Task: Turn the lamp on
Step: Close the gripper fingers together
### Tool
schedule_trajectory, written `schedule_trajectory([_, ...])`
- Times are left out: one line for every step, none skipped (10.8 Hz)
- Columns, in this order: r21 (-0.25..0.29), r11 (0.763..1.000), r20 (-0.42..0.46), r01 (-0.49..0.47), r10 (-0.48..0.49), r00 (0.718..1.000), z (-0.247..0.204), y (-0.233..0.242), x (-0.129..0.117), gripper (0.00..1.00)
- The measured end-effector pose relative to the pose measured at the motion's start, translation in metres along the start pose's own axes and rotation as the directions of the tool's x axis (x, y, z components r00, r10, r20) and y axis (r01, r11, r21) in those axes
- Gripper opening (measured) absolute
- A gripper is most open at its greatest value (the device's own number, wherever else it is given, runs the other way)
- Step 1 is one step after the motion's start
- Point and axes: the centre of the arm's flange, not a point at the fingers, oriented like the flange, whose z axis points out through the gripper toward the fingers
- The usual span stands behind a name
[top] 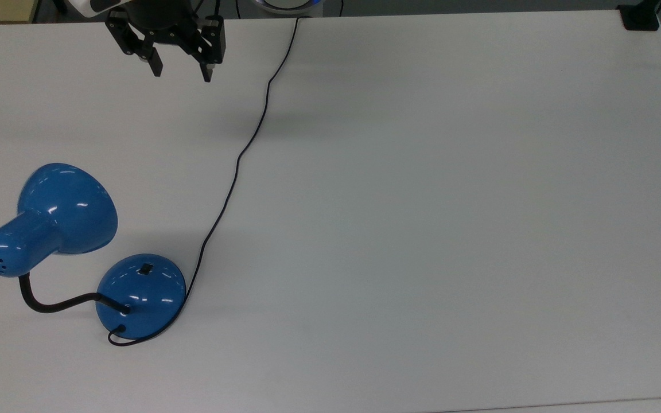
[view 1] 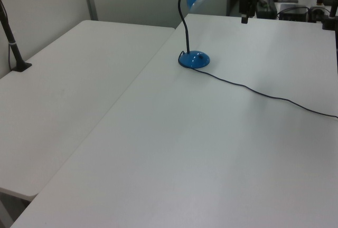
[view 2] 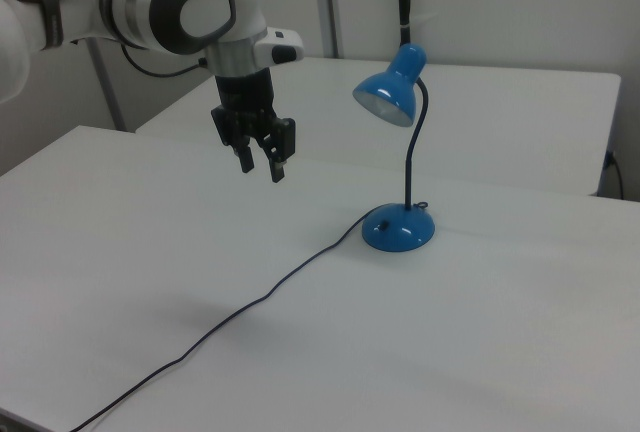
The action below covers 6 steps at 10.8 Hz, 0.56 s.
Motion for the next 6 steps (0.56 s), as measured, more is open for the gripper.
schedule_trajectory([0.0,1.0,0.0,0.0,0.0,1.0,0.0,0.0002,0.0001,0.53])
schedule_trajectory([0.0,1.0,0.001,0.002,-0.002,1.0,0.0005,0.0002,0.0003,0.36])
schedule_trajectory([0.0,1.0,0.002,0.007,-0.007,1.0,0.0014,0.0001,0.0006,0.2])
schedule_trajectory([0.0,1.0,0.006,0.011,-0.011,1.0,0.0033,-0.0001,0.0012,0.04])
schedule_trajectory([-0.001,1.0,0.007,0.012,-0.012,1.0,0.0058,-0.0003,0.0024,0.01])
schedule_trajectory([-0.004,1.0,-0.013,0.012,-0.012,1.0,0.008,-0.0003,0.0065,0.01])
